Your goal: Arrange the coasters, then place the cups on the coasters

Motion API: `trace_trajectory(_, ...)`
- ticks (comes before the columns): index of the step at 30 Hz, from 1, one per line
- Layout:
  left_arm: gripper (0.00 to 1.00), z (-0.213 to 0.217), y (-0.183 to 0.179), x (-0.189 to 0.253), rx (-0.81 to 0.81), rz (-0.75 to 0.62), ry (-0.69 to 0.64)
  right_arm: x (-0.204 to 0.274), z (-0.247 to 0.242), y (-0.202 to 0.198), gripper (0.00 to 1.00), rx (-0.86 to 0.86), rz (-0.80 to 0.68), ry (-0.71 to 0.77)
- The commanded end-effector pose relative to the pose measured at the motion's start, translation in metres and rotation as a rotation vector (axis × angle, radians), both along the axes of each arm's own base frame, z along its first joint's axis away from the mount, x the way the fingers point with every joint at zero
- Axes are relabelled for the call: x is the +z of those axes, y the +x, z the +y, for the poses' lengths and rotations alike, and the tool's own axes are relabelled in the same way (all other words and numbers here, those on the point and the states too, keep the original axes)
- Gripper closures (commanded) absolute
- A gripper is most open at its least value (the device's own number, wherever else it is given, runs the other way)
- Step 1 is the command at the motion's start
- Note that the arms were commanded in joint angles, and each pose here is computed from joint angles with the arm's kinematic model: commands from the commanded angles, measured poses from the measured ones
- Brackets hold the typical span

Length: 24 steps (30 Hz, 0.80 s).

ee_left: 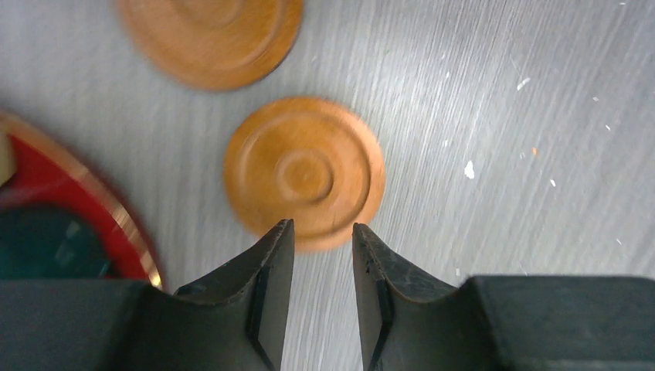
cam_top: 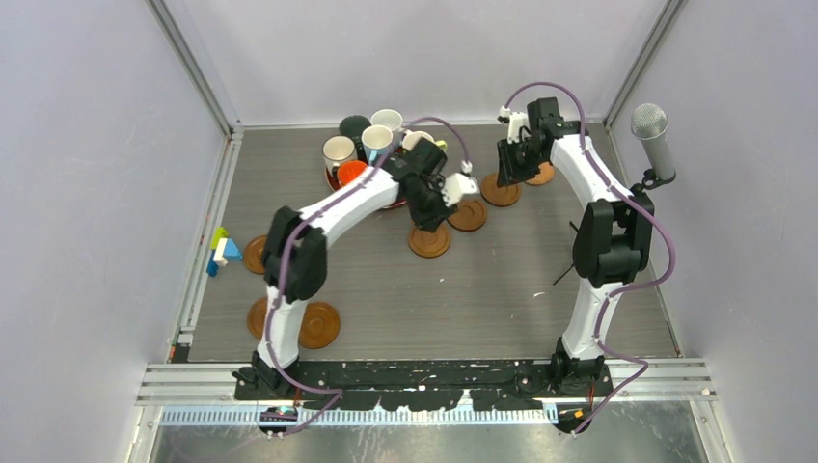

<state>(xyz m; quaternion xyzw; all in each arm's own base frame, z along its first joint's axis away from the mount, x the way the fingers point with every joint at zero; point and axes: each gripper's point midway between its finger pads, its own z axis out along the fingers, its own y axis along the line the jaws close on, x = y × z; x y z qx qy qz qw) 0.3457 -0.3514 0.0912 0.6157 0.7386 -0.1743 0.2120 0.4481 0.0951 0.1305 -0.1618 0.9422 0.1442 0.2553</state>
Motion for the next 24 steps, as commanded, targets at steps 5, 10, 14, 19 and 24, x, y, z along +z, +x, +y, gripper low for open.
trace_trajectory(5,0.62,0.152,-0.007,0.075,0.276,0.009,-0.044,0.027,0.054,-0.013,0.68,0.131,-0.073,0.05)
trace_trajectory(10,0.59,0.272,-0.016,0.065,0.51,0.05,0.025,0.017,0.104,-0.036,0.62,0.271,-0.066,0.067)
trace_trajectory(14,0.58,0.35,-0.023,0.056,0.683,0.054,0.053,0.007,0.164,-0.062,0.62,0.409,-0.075,0.089)
trace_trajectory(19,0.6,0.412,-0.019,0.053,0.846,0.072,0.055,0.002,0.242,-0.092,0.63,0.548,-0.09,0.139)
trace_trajectory(24,0.62,0.444,-0.017,0.047,0.922,0.074,0.054,0.006,0.316,-0.119,0.66,0.624,-0.098,0.227)
